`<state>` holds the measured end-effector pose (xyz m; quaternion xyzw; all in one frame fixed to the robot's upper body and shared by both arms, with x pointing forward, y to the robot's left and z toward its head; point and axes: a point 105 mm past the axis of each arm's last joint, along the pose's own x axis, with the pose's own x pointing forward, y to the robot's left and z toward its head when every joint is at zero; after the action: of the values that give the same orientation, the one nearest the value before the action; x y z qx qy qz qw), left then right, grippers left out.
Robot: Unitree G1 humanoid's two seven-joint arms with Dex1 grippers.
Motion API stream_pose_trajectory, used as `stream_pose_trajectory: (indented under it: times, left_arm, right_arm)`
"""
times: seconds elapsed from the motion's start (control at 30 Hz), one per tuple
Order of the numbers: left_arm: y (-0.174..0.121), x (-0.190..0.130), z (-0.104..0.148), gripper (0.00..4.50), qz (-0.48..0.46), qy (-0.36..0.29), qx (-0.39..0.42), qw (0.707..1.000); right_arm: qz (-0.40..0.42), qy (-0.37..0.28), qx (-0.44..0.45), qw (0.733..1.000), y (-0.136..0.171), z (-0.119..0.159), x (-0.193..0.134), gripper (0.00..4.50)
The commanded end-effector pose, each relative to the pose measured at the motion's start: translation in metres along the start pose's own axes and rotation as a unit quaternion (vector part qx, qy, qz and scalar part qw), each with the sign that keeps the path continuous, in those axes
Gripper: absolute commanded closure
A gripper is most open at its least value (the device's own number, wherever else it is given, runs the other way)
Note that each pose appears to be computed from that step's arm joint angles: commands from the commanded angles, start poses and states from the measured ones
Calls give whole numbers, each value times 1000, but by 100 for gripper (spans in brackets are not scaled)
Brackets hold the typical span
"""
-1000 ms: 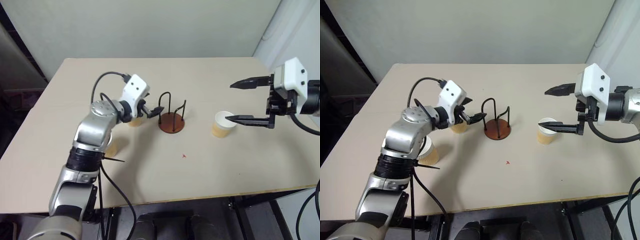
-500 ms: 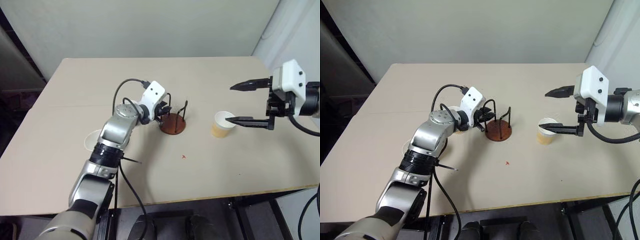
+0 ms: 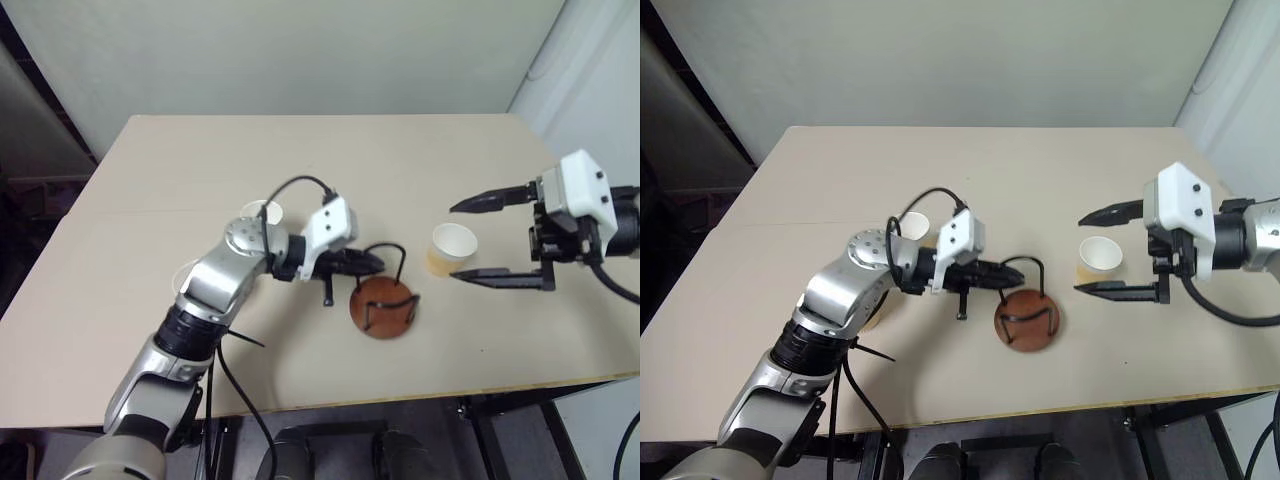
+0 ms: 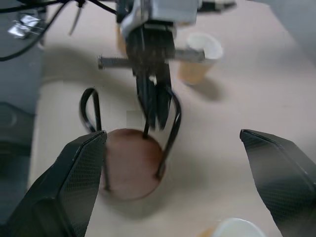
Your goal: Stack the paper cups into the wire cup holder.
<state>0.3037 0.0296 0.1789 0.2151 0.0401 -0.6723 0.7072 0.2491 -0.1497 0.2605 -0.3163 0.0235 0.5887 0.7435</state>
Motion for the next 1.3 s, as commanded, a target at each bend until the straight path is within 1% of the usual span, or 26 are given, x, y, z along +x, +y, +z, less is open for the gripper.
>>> stream_pose_trajectory:
  times: [0.03, 0.13, 0.23, 0.33, 0.5, 0.57, 0.6, 0.7, 0.8, 0.93, 1.0, 1.13, 1.23, 1.3]
  left_arm:
    - [-1, 2, 7, 447, -29, 3, 52, 998]
    - [2, 8, 6, 447, -39, 5, 72, 997]
    - [0, 12, 0, 447, -47, 21, 98, 994]
    - [13, 13, -3, 447, -14, 28, 99, 995]
    - [21, 12, -9, 447, 12, 39, 83, 996]
    - [25, 11, -14, 383, 30, 45, 72, 996]
    - [28, 9, -15, 360, 38, 48, 68, 996]
    - [33, 8, -19, 249, 60, 53, 62, 995]
    - [32, 8, -21, 148, 66, 56, 68, 994]
    - [36, -2, -13, 148, 89, 37, 73, 993]
    - [36, -17, -6, 148, 101, 19, 63, 993]
    - [25, -50, 1, 148, 110, -1, 46, 993]
    - [15, -74, 8, 148, 120, -10, 41, 992]
    - [9, -81, 11, 148, 120, -12, 42, 992]
  right_arm:
    - [-24, -2, -13, 1000, 3, 9, -5, 0]
    - [-34, 4, -6, 999, 6, 7, -5, 0]
    - [-39, 7, -4, 999, 6, 7, -6, 0]
    - [-43, 10, -2, 999, 6, 6, -7, 0]
    - [-40, 18, 5, 999, 8, 0, -5, 0]
    - [-36, 31, 9, 999, 9, -6, -3, 0]
    - [-36, 40, 11, 998, 9, -10, -3, 0]
    - [-36, 61, 18, 997, 8, -21, -2, 0]
    - [-37, 87, 20, 995, 5, -35, 1, 0]
    - [-57, 115, 16, 992, -8, -53, 6, 0]
    - [-70, 135, 17, 988, -19, -66, 8, 0]
    - [-86, 155, 11, 984, -41, -85, 13, 0]
    - [-68, 165, 9, 984, -47, -97, 22, 0]
    - [-60, 172, 8, 983, -49, -103, 25, 0]
